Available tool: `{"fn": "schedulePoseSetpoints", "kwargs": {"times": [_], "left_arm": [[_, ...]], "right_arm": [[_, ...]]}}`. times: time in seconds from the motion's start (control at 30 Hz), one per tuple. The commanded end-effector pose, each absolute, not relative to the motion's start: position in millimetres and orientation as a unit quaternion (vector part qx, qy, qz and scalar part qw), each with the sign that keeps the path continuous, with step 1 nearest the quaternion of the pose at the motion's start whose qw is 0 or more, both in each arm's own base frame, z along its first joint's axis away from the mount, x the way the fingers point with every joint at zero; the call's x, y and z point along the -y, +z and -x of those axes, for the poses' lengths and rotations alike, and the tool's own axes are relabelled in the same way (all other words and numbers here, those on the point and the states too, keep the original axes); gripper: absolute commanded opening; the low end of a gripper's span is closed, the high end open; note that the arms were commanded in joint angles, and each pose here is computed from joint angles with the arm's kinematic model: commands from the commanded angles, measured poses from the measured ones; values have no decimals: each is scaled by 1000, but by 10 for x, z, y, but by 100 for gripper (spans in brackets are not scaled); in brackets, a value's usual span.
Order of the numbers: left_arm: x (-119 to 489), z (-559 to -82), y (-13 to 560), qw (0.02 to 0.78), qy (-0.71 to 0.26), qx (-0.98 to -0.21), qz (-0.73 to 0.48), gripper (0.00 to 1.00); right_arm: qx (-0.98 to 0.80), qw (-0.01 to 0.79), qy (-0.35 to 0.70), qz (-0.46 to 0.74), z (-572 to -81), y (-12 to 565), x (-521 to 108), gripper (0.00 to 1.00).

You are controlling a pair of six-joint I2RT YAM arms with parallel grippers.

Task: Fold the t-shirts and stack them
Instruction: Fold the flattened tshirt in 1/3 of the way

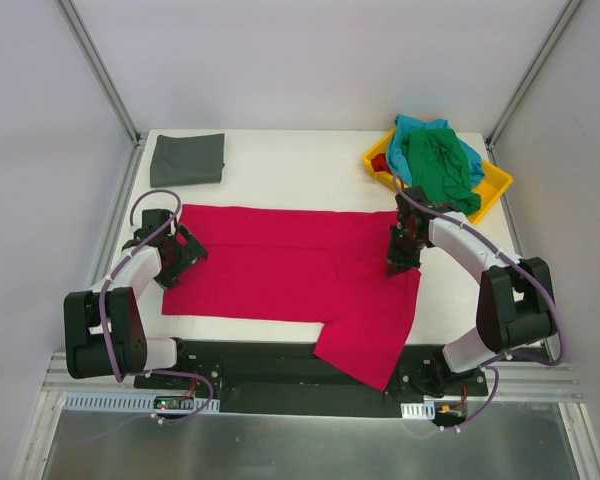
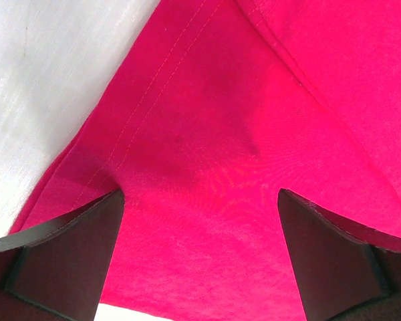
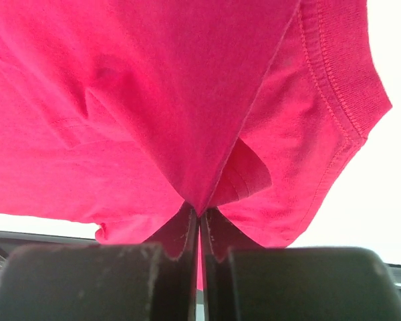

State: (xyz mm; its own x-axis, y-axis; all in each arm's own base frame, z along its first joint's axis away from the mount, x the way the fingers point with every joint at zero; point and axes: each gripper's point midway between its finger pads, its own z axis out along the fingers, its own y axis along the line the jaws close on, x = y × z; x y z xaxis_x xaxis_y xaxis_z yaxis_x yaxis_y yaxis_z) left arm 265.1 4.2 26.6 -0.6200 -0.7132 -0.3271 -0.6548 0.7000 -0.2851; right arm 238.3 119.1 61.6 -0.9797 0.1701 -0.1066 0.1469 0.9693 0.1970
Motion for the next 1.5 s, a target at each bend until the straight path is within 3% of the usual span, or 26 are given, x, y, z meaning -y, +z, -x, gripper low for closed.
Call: {"fn": "schedulePoseSetpoints", "kwargs": {"times": [0.0, 0.13, 0.17, 0.2, 0.3, 0.43, 0.6, 0.83, 1.03, 1.27, 1.47], "left_arm": [[-134, -2582, 215, 205, -42, -903, 375, 99], [-134, -2589, 234, 207, -44, -903, 373, 99], [-129, -2587, 231, 206, -45, -904, 373, 99], [-126, -2582, 226, 205, -45, -904, 372, 99], [-135, -2584, 232, 207, -43, -904, 371, 99], [-135, -2585, 226, 205, -43, -904, 372, 99], [-123, -2591, 222, 202, -46, -905, 371, 99], [-120, -2594, 200, 197, -46, -906, 372, 99], [-129, -2586, 190, 196, -43, -907, 372, 99], [-128, -2591, 185, 195, -43, -907, 372, 99], [-134, -2593, 191, 197, -42, -906, 372, 99]], "right_arm": [[-988, 80, 88, -101, -2437, 871, -1122, 1], [-990, 117, 21, -70, -2573, 819, -862, 22], [-989, 132, -11, -65, -2621, 836, -745, 38], [-989, 136, -29, -57, -2646, 873, -684, 60], [-986, 161, -37, -15, -2699, 985, -677, 64], [-958, 217, 12, 188, -2672, 1098, -1210, 67], [-894, 207, 38, 396, -2508, 859, -1870, 59], [-877, 136, 96, 451, -2570, 500, -2406, 53], [-893, 114, 72, 429, -2648, 328, -2470, 51], [-913, 115, -1, 392, -2733, 246, -2221, 33], [-922, 116, -8, 369, -2731, 339, -2206, 3]]}}
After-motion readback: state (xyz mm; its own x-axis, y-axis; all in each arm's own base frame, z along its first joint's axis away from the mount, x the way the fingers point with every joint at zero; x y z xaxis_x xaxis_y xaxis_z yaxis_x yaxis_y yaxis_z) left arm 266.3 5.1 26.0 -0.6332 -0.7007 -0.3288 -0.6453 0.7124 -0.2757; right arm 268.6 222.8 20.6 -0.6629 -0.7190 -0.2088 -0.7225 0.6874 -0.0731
